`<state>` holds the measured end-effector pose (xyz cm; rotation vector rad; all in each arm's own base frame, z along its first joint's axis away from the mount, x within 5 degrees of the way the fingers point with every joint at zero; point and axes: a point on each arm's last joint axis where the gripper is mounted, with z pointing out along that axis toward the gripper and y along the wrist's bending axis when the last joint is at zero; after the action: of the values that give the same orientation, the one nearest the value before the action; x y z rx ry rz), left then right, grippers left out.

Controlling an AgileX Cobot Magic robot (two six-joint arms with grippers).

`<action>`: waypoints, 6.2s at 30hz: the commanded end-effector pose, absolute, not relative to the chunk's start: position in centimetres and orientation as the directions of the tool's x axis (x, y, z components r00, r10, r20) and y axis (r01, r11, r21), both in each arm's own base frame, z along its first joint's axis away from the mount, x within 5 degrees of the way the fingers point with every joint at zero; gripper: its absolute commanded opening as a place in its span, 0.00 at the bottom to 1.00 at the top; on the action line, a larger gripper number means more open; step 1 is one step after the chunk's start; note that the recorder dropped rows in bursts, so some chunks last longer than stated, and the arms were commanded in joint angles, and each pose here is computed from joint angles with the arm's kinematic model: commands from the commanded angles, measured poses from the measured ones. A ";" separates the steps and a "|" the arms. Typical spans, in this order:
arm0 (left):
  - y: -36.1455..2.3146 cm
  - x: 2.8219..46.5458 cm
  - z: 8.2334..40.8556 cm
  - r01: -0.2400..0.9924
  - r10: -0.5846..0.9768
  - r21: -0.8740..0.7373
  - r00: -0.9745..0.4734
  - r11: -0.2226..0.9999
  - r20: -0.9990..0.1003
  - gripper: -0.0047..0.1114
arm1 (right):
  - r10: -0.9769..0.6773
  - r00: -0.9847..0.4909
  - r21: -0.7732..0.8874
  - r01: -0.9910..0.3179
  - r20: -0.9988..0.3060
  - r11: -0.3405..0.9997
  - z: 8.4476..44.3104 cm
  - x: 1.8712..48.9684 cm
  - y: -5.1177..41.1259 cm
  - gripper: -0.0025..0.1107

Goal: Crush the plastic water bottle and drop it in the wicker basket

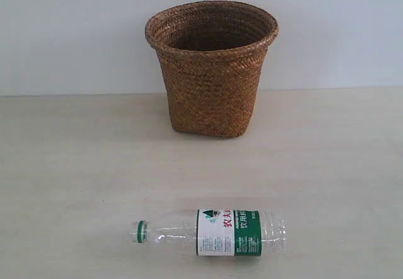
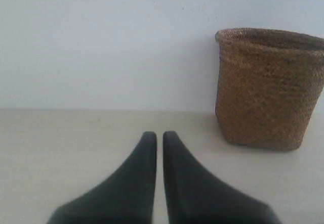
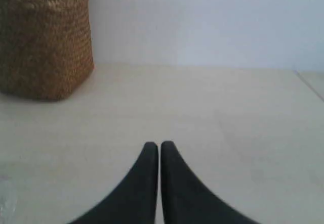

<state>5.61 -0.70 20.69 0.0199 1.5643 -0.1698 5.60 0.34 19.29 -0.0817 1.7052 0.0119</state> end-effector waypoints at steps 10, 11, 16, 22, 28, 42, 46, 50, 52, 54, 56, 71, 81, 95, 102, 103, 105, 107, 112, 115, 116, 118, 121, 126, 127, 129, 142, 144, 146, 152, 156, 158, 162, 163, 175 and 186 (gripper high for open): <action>-0.4 5.2 23.4 0.202 -0.404 -0.360 0.260 0.911 -0.877 0.07 | 0.275 0.321 0.257 -0.099 -0.906 0.961 23.6 5.1 -0.1 0.02; -0.3 5.0 23.8 0.215 -0.415 -0.363 0.294 0.906 -0.861 0.07 | 0.295 0.342 0.273 -0.110 -0.892 0.956 23.8 5.0 -0.1 0.02; -0.2 4.7 26.7 0.266 -0.455 -0.374 0.398 0.888 -0.797 0.07 | 0.317 0.379 0.287 -0.134 -0.870 0.948 26.9 4.6 -0.1 0.02; -1.2 9.8 32.8 0.193 -0.327 -0.288 0.217 0.938 -0.920 0.07 | 0.228 0.243 0.215 -0.082 -0.943 0.973 33.2 7.9 0.2 0.02; -1.8 17.6 34.3 0.082 -0.057 -0.071 -0.161 0.994 -0.985 0.07 | 0.058 -0.079 0.062 -0.050 -0.995 0.997 35.5 14.0 0.7 0.02; -9.5 24.6 29.2 0.717 0.638 0.163 -0.463 0.677 -0.616 0.07 | -0.335 -0.630 0.027 -0.493 -0.701 0.869 31.6 23.1 5.7 0.02; -11.4 25.6 28.4 0.813 0.672 0.068 -0.427 0.578 -0.605 0.07 | -0.438 -0.628 0.055 -0.608 -0.643 0.792 30.2 24.4 8.3 0.02; -12.5 26.4 27.5 0.884 0.715 0.019 -0.365 0.467 -0.596 0.07 | -0.539 -0.602 0.065 -0.700 -0.589 0.711 28.7 25.2 10.8 0.02; -12.8 27.0 26.7 0.896 0.729 -0.008 -0.367 0.445 -0.578 0.07 | -0.565 -0.601 0.077 -0.721 -0.565 0.689 28.1 25.7 11.6 0.02; -13.1 27.5 25.7 0.908 0.749 -0.020 -0.357 0.417 -0.558 0.07 | -0.586 -0.613 0.103 -0.733 -0.530 0.673 27.2 26.4 12.2 0.02; -13.7 27.7 24.7 0.931 0.781 -0.018 -0.315 0.364 -0.540 0.07 | -0.612 -0.618 0.127 -0.748 -0.494 0.652 26.5 27.2 12.8 0.02; -17.9 27.7 18.9 0.999 0.898 0.038 0.021 -0.005 -0.440 0.71 | -0.681 -0.611 0.188 -0.784 -0.403 0.592 22.4 29.5 14.6 0.02; -18.2 28.8 15.3 1.000 0.914 0.017 0.011 -0.005 -0.405 0.71 | -0.657 -0.628 0.216 -0.771 -0.417 0.599 22.5 29.5 14.8 0.02; -19.0 29.6 11.7 0.999 0.926 0.038 0.018 -0.004 -0.376 0.64 | -0.648 -0.633 0.222 -0.766 -0.422 0.603 22.5 29.5 14.9 0.02; -19.0 29.5 11.6 0.999 0.926 0.039 0.047 -0.036 -0.374 0.07 | -0.629 -0.656 0.278 -0.751 -0.417 0.599 22.6 29.2 15.3 0.02; -19.0 29.5 11.6 0.998 0.926 0.040 0.052 -0.040 -0.374 0.08 | -0.622 -0.659 0.292 -0.749 -0.424 0.595 22.7 29.1 15.6 0.02; -19.0 29.4 11.6 0.999 0.926 0.035 0.052 -0.042 -0.374 0.07 | -0.620 -0.657 0.304 -0.752 -0.430 0.585 22.7 28.8 16.2 0.02; -19.0 29.4 11.6 0.999 0.927 0.026 0.039 -0.032 -0.374 0.07 | -0.628 -0.652 0.313 -0.757 -0.425 0.574 22.6 28.4 17.1 0.02; -19.0 29.4 11.6 1.000 0.927 0.013 0.003 0.002 -0.375 0.07 | -0.541 -0.758 0.372 -0.651 -0.365 0.661 20.3 29.0 18.6 0.02; -19.0 29.4 11.6 1.000 0.927 0.008 -0.008 0.013 -0.375 0.07 | -0.502 -0.808 0.423 -0.589 -0.308 0.688 18.2 29.5 19.0 0.02; -19.0 29.4 11.6 1.000 0.927 0.008 -0.008 0.013 -0.375 0.07 | -0.493 -0.819 0.436 -0.573 -0.293 0.694 17.5 29.6 19.2 0.02; -19.0 29.3 11.6 1.000 0.927 0.004 -0.009 0.011 -0.375 0.07 | -0.476 -0.835 0.441 -0.550 -0.276 0.709 16.3 30.0 19.3 0.02; -19.0 29.2 11.6 1.000 0.927 -0.010 -0.011 0.007 -0.374 0.07 | -0.469 -0.854 0.437 -0.519 -0.226 0.734 13.9 30.4 19.4 0.02; -19.0 29.1 11.6 1.000 0.926 -0.021 -0.019 0.012 -0.378 0.07 | -0.515 -0.855 0.409 -0.492 -0.061 0.769 9.3 30.5 18.9 0.02; -19.0 29.1 11.6 1.000 0.926 -0.021 -0.019 0.012 -0.378 0.07 | -0.512 -0.858 0.400 -0.484 -0.043 0.778 9.1 30.6 18.8 0.02; -19.0 29.1 11.7 0.999 0.924 -0.025 -0.029 0.021 -0.382 0.07 | -0.525 -0.851 0.382 -0.486 -0.001 0.786 8.8 30.9 18.8 0.02; -19.3 29.2 11.8 0.993 0.906 -0.052 -0.117 0.105 -0.406 0.07 | -0.555 -0.797 0.318 -0.476 0.238 0.820 7.1 34.2 19.4 0.02; -19.3 29.3 11.6 0.993 0.907 -0.050 -0.120 0.109 -0.404 0.07 | -0.591 -0.774 0.336 -0.508 0.225 0.793 7.8 34.3 19.5 0.02; -19.3 29.3 11.4 0.993 0.910 -0.047 -0.116 0.106 -0.399 0.07 | -0.624 -0.761 0.353 -0.542 0.177 0.762 9.4 34.4 19.7 0.02; -18.8 29.4 10.4 0.995 0.934 -0.044 -0.104 0.095 -0.341 0.07 | -0.699 -0.711 0.398 -0.666 -0.082 0.631 18.1 33.1 20.0 0.02; -18.8 29.5 10.4 0.993 0.935 -0.042 -0.114 0.106 -0.335 0.07 | -0.652 -0.722 0.355 -0.687 -0.233 0.634 20.8 32.6 19.9 0.02; -18.8 29.5 10.4 0.993 0.935 -0.042 -0.114 0.106 -0.335 0.07 | -0.627 -0.736 0.411 -0.669 -0.254 0.619 20.5 32.1 20.2 0.02; -18.8 29.5 10.4 0.993 0.935 -0.043 -0.116 0.108 -0.335 0.07 | -0.616 -0.740 0.519 -0.650 -0.269 0.555 18.4 31.5 21.1 0.02; -18.8 29.5 10.4 0.993 0.935 -0.043 -0.116 0.108 -0.335 0.07 | -0.611 -0.746 0.528 -0.642 -0.263 0.556 17.9 31.6 21.2 0.02; -18.8 29.5 10.4 0.992 0.933 -0.046 -0.124 0.115 -0.337 0.07 | -0.609 -0.785 0.541 -0.563 -0.114 0.625 9.7 32.4 21.3 0.02; -19.2 29.4 10.5 0.981 0.905 -0.084 -0.195 0.176 -0.379 0.07 | -0.592 -0.803 0.503 -0.539 -0.065 0.676 8.4 34.1 21.6 0.02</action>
<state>29.56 -18.92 11.02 1.8997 2.1463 -0.3973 33.24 21.94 11.40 -0.9893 2.9459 1.0453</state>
